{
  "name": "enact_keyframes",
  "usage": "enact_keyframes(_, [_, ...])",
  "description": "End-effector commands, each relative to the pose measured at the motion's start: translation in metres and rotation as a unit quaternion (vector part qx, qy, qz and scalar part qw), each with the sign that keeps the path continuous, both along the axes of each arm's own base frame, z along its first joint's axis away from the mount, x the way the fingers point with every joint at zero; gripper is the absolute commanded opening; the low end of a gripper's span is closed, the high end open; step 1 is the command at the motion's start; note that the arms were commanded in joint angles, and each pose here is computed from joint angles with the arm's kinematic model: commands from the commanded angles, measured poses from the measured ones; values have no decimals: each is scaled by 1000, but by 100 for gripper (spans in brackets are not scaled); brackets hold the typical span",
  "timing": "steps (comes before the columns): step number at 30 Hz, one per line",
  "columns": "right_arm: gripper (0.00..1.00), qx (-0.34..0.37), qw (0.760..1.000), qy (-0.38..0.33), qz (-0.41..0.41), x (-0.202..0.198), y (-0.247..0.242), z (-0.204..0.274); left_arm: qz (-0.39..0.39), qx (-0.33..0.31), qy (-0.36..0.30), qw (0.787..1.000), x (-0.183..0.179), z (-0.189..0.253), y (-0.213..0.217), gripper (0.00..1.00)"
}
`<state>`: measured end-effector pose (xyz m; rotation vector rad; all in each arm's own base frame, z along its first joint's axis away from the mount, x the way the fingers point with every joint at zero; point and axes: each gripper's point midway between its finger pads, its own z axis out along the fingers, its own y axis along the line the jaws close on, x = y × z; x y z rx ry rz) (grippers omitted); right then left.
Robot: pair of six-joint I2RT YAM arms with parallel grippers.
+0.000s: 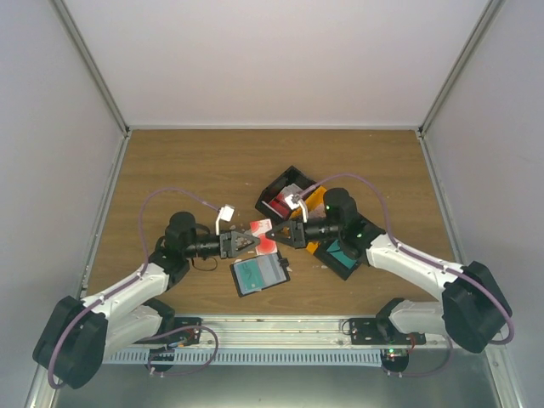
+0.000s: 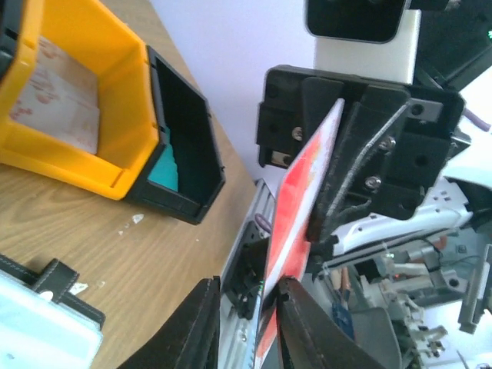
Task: Put the credit cards into the card holder
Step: Pick up the credit card from the storage box, then insert the credit card into the card holder.
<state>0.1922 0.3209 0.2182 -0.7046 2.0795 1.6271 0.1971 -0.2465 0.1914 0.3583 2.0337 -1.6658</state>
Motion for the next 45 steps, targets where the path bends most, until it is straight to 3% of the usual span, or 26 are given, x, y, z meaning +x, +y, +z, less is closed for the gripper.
enact_keyframes(1, [2, 32, 999, -15, 28, -11, 3, 13, -27, -27, -18, 999, -13, 9, -4, 17])
enact_keyframes(4, [5, 22, 999, -14, 20, -8, 3, 8, -19, -22, -17, 999, -12, 5, -2, 1])
enact_keyframes(7, [16, 5, 1000, -19, 1, -3, 0, -2, -9, -16, -13, 1000, -11, -1, 0, 0])
enact_keyframes(9, [28, -17, 1000, -17, -18, 2, -3, -14, 1, -10, -7, 1000, -10, -8, 2, 0])
enact_keyframes(12, [46, -78, 994, -19, -74, 17, -14, -40, 33, 14, 19, 999, -5, -25, 8, 0])
enact_keyframes(13, [47, -104, 990, -22, -96, 23, -20, -50, 56, 32, 35, 997, 0, -35, 12, 0])
enact_keyframes(18, [50, -248, 949, -48, -187, 28, -47, -98, 148, 139, 147, 968, 10, -86, 37, 0])
enact_keyframes(22, [55, -356, 905, -57, -225, 20, -63, -134, 157, 147, 173, 961, 4, -97, 42, 0])
enact_keyframes(26, [58, -417, 883, -49, -211, 2, -60, -162, 153, 137, 194, 959, -10, -109, 41, 0])
enact_keyframes(35, [57, -435, 883, -29, -172, -16, -43, -183, 147, 132, 214, 957, -32, -131, 32, 0])
enact_keyframes(39, [51, -440, 882, -17, -167, -20, -44, -189, 151, 144, 219, 953, -38, -141, 35, 0])
enact_keyframes(45, [44, -450, 879, 0, -158, -28, -48, -199, 141, 109, 202, 963, -37, -130, 28, 0])
